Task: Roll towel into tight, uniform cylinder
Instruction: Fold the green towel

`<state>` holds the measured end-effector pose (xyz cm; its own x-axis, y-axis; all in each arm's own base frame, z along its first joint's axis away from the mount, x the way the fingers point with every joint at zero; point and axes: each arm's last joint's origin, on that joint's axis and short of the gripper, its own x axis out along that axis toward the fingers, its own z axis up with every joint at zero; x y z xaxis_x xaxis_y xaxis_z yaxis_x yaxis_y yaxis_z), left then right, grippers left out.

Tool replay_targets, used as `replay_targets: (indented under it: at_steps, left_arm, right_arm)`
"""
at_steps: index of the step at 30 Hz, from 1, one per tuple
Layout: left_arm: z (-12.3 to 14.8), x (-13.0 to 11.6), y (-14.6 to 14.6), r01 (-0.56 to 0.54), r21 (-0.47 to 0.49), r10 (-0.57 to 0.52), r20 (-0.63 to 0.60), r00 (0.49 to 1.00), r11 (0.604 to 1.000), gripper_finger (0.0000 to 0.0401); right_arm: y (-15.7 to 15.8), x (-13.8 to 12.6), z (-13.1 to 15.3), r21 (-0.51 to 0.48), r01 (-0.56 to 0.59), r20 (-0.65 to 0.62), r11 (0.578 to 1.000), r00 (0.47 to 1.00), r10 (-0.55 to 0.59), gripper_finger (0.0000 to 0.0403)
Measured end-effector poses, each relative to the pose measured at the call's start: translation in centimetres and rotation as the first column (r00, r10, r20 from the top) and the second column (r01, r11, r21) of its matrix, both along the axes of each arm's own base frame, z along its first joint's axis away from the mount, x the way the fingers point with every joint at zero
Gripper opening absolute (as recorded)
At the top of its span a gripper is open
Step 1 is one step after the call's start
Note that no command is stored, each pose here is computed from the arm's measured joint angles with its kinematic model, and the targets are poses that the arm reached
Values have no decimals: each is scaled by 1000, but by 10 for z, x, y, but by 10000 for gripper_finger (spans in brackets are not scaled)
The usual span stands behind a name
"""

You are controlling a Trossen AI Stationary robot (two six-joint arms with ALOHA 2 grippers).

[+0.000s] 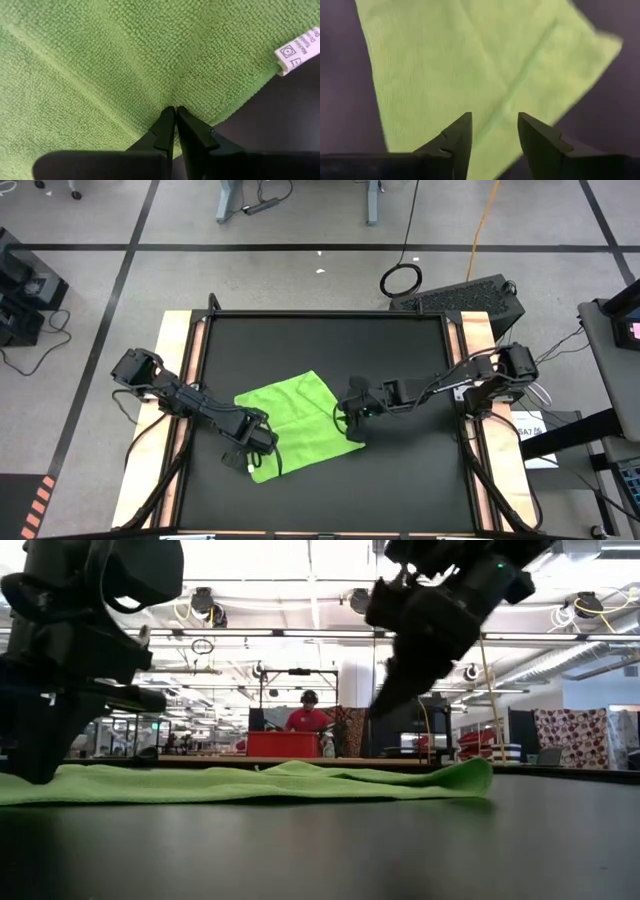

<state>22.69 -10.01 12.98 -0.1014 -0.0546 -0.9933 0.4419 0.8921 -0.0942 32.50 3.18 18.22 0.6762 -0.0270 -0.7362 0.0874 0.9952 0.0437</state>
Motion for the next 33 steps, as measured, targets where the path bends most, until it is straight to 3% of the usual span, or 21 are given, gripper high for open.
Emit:
replay_targets:
  at_steps: [6, 12, 22, 33]
  left_arm:
    - [3, 3, -1, 38, 24, -38, 19, 999, 999, 33]
    - [4, 4, -1, 38, 29, -39, 24, 999, 999, 33]
    - [4, 4, -1, 37, 33, -38, 24, 999, 999, 33]
    - [4, 2, 1, 30, 71, -30, 1, 1000, 997, 33]
  right_arm:
    - [-19, 19, -13, -31, -58, 88, 998, 994, 60, 189]
    - [-32, 27, -40, -47, -79, 41, 996, 996, 81, 192]
    - [-44, 23, -55, -64, -94, -64, 994, 994, 90, 136]
    - [-44, 22, -56, -31, -84, -73, 996, 994, 82, 70]
